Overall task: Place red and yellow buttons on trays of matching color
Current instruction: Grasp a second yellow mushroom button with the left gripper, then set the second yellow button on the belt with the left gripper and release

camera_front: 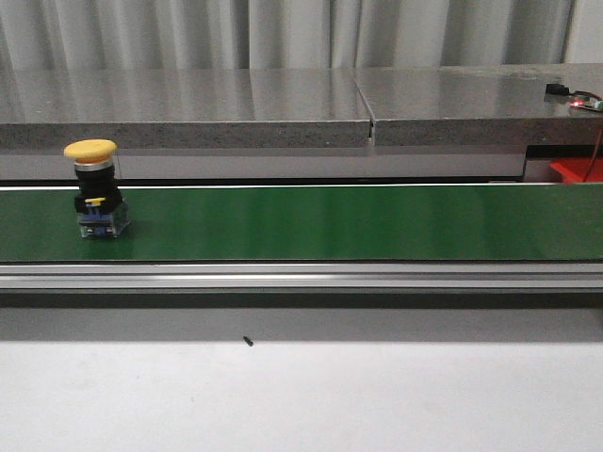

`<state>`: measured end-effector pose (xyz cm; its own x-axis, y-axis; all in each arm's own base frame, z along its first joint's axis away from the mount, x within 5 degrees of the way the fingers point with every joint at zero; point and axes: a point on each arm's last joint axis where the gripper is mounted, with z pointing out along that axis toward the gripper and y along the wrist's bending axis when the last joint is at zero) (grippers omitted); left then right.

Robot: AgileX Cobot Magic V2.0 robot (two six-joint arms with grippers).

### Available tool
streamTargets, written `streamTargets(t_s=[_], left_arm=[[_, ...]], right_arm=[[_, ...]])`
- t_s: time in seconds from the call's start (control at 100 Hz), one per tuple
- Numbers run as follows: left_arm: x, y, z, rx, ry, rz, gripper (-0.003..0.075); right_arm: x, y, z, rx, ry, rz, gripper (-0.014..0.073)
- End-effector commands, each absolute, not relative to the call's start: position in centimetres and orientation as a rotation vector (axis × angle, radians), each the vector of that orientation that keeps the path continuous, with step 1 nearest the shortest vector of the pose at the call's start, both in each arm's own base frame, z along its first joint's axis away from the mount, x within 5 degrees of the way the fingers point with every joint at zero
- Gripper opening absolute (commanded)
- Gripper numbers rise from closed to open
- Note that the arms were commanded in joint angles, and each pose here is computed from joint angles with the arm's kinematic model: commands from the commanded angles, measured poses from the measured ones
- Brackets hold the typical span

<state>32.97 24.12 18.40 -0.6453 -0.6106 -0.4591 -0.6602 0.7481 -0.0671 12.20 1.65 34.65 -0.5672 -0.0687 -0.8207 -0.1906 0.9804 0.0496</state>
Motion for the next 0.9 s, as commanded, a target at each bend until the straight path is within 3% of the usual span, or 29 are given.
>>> streamTargets(t_s=[0.0, 0.3, 0.49, 0.64, 0.89], left_arm=[[32.9, 24.1, 22.4, -0.95, 2.368, 0.16, 0.0135], [30.8, 22.2, 29.7, -0.902, 2.215, 0.174, 0.0135], [29.7, 18.8, 34.2, -0.82, 2.145, 0.122, 0.0135], [30.6, 14.7, 35.2, -0.649, 2.214, 0.076, 0.0135], [32.7, 9.1, 33.8, -0.425, 2.36, -0.013, 0.0135]], right_arm=[[12.4, 1.6, 35.9, -0.167, 2.087, 0.153, -0.0067], [12.4, 1.6, 35.9, -0.167, 2.087, 0.153, -0.0067], [12.4, 1.6, 35.9, -0.167, 2.087, 0.153, -0.0067], [12.4, 1.6, 35.9, -0.167, 2.087, 0.153, -0.0067], [12.4, 1.6, 35.9, -0.167, 2.087, 0.153, -0.0067]])
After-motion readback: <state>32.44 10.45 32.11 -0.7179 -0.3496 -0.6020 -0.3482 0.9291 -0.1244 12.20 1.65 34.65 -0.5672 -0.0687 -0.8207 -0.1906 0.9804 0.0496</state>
